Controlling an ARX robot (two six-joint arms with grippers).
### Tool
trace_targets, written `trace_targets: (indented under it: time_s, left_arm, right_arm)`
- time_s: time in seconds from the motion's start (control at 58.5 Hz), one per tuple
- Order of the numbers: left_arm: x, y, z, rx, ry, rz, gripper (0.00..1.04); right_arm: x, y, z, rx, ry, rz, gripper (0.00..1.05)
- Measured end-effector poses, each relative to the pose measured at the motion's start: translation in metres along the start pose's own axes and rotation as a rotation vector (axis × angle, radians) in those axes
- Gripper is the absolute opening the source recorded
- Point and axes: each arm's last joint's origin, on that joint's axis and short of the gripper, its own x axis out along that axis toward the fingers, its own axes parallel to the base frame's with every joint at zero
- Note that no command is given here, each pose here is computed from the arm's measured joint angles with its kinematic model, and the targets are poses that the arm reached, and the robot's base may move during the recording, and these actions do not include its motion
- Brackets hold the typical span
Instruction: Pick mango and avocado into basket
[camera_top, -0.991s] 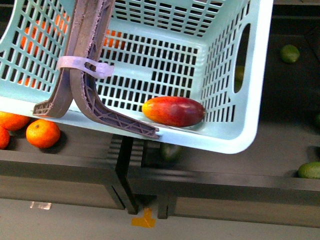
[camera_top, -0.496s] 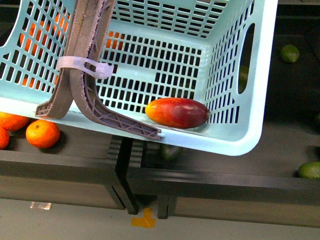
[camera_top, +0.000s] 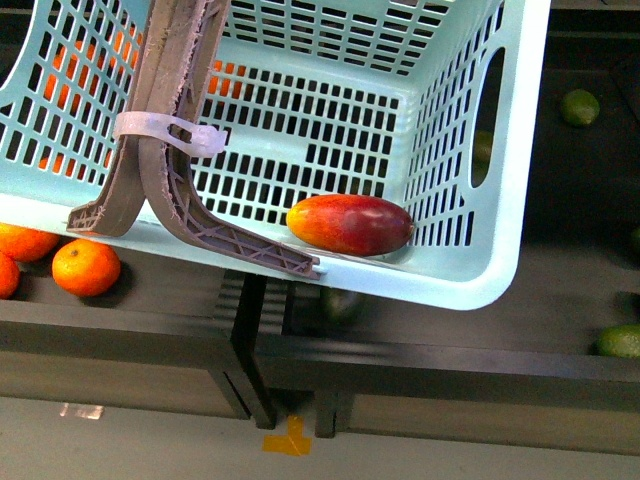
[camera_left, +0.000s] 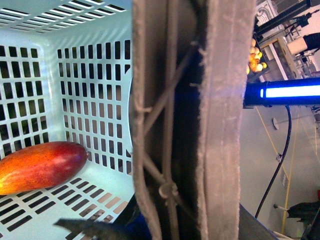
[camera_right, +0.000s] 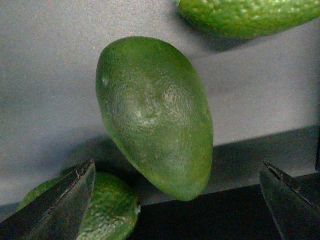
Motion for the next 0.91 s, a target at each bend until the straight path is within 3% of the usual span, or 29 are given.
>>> trace_targets:
  time_s: [0.564,0.821,0.906]
  left_arm:
    - [0.000,0.000,0.000,0.000,0.000,-0.001,0.15]
    - [0.000,0.000,0.000,0.000,0.001,-0.003,0.15]
    - [0.000,0.000,0.000,0.000,0.001,-0.002,0.15]
  right_arm:
    - [0.030,0.008,0.005,0.023,-0.010,0.027,0.96]
    - [0.029,0.012,0.009,0.026,-0.041,0.038,0.64]
    - [0.029,0.013,0.010,0.028,-0.050,0.042,0.59]
